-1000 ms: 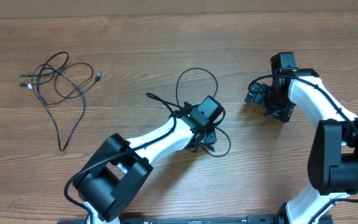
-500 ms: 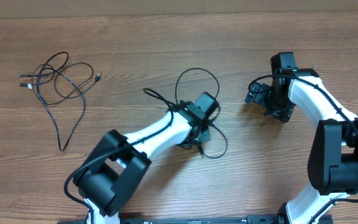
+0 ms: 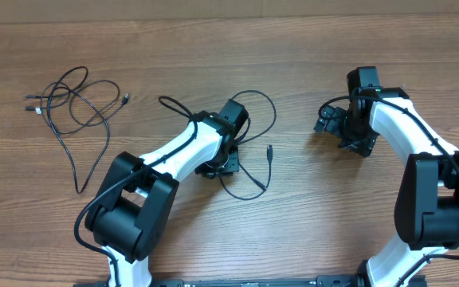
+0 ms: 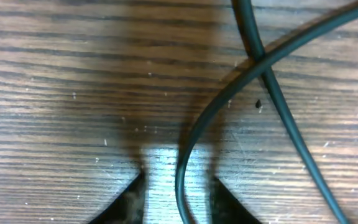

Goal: Untangle cables

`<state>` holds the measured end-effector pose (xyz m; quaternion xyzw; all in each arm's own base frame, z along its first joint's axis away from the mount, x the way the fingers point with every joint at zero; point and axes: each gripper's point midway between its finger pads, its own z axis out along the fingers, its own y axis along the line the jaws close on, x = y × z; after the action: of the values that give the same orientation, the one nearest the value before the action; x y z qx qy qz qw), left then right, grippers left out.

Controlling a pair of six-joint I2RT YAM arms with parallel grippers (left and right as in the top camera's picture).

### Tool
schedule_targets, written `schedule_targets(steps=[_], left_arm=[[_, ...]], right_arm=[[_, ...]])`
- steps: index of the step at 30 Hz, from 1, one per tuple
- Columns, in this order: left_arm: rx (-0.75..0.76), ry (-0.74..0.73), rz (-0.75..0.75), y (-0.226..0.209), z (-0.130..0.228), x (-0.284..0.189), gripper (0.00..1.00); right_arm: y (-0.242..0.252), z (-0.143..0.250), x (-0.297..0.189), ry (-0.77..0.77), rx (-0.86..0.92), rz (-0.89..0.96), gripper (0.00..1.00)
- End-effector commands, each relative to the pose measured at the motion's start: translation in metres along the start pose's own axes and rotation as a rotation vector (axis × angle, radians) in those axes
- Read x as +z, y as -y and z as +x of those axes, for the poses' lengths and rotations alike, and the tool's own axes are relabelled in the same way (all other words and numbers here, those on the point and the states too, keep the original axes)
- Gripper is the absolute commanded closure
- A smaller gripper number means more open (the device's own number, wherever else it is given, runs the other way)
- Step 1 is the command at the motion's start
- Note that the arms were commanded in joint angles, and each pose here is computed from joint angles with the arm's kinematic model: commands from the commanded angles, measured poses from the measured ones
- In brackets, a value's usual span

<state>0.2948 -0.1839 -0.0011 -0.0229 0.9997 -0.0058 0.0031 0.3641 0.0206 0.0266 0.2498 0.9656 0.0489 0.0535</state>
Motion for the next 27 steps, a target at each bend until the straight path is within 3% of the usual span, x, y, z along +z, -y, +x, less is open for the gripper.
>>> schedule_targets(steps=[1,3,10,11,14,17,27], left_arm=[[0.023,-0.002,-0.015,0.0,-0.002,0.002,0.55],[0.023,-0.01,-0.018,-0.001,0.0,0.002,0.49],[0.01,-0.076,-0.036,-0.007,0.015,0.002,0.44],[0.003,-0.067,-0.03,-0.005,0.013,0.002,0.48],[-0.001,-0.04,-0.004,0.003,0.008,0.003,0.8],[0.013,-0.024,0.021,0.012,0.006,0.003,0.96],[0.065,0.059,0.045,0.016,-0.013,-0.023,0.96]], right_arm=[[-0.001,-0.007,-0.004,0.022,-0.003,-0.001,0.0],[-0.001,-0.007,-0.004,0.022,-0.003,-0.001,0.0],[-0.001,-0.007,-0.004,0.022,-0.003,-0.001,0.0],[-0.001,-0.007,-0.004,0.022,-0.003,-0.001,0.0],[-0.001,-0.007,-0.004,0.022,-0.003,-0.001,0.0],[-0.001,-0.007,-0.004,0.022,-0.003,-0.001,0.0],[-0.001,-0.007,-0.004,0.022,-0.003,-0.001,0.0]])
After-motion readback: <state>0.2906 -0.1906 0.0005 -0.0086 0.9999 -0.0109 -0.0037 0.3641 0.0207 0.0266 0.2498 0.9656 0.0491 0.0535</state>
